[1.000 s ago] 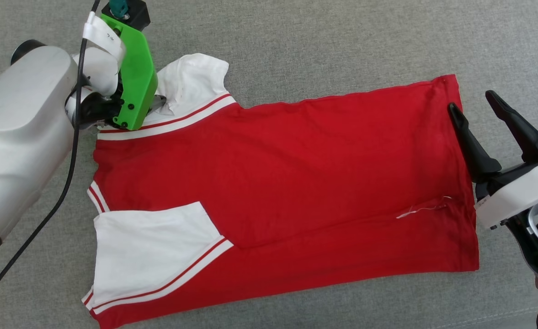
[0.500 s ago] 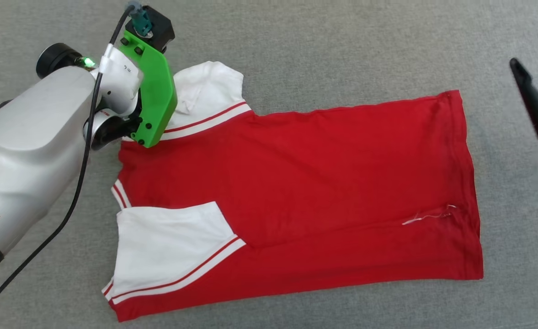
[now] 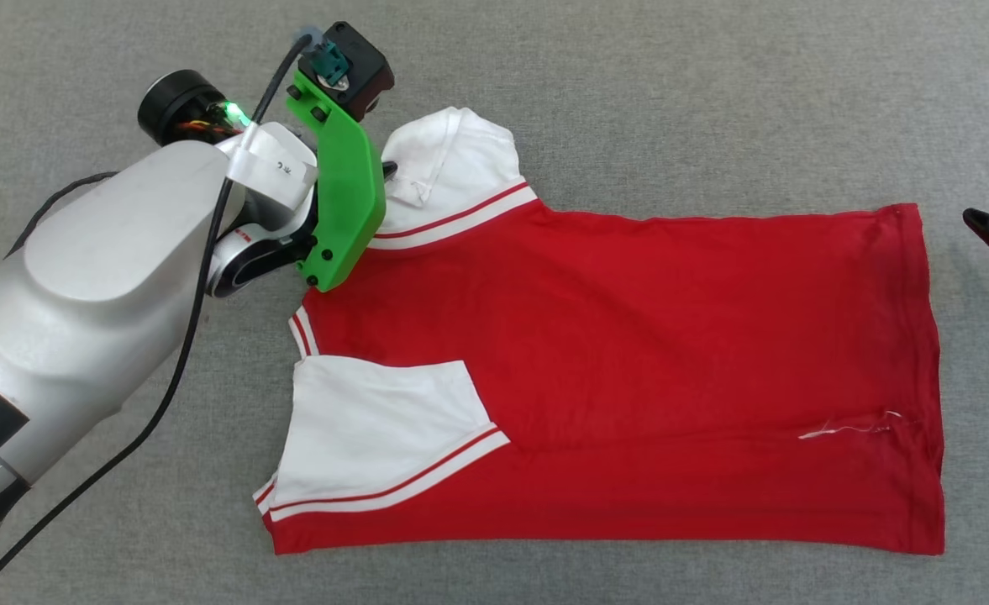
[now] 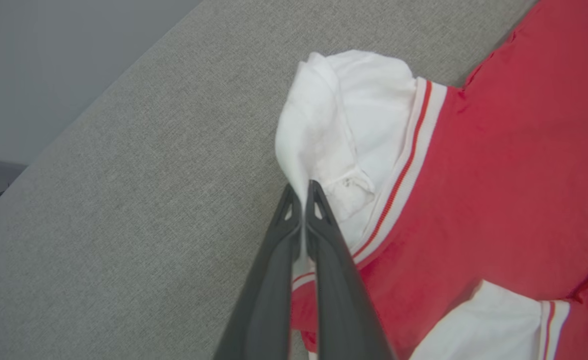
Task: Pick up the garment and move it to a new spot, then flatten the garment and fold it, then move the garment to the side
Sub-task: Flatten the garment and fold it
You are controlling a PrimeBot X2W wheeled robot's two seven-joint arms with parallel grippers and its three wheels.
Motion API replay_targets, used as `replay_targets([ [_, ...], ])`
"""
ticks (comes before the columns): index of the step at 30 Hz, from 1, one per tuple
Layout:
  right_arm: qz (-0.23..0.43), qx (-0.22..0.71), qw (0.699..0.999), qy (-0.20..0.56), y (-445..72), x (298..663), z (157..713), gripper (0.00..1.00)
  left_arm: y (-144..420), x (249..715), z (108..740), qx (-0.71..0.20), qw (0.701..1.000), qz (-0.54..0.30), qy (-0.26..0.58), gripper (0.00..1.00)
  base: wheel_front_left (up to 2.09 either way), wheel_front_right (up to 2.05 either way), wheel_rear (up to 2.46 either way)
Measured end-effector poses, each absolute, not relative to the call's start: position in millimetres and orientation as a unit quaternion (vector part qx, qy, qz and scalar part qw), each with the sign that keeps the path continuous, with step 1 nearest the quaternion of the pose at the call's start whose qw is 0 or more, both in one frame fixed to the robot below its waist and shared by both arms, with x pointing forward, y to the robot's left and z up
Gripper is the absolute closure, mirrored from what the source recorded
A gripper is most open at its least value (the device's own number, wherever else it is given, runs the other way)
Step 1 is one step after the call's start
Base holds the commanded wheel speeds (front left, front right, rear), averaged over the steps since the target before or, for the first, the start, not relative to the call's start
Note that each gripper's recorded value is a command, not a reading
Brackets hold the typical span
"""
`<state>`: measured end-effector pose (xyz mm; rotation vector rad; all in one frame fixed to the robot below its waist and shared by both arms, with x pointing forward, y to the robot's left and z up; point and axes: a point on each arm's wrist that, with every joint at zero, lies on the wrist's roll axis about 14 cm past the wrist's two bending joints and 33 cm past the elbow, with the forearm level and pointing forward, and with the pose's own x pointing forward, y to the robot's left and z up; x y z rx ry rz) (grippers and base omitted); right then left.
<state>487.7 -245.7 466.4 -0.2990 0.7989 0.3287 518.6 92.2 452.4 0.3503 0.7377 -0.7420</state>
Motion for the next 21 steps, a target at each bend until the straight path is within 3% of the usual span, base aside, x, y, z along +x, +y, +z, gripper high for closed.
replay_targets([
  [18,0.184,-0.139,0.828,0.511,-223.0,492.5,355.5,0.00,93.3,524.9,421.5,0.160,0.847,-0.364,0.353,1.00,0.00,0.00,0.00],
  [19,0.186,-0.138,0.829,0.509,-222.3,493.6,356.5,0.76,93.3,524.9,421.5,0.159,0.847,-0.364,0.353,1.00,0.00,0.00,0.00],
  [20,0.185,-0.136,0.833,0.503,-222.8,495.2,358.3,1.00,93.0,525.2,422.5,0.159,0.848,-0.364,0.350,1.00,0.00,0.00,0.00],
  [21,0.186,-0.134,0.837,0.496,-222.0,496.5,360.1,1.00,92.7,525.5,423.9,0.159,0.849,-0.364,0.348,1.00,0.00,0.00,0.00],
])
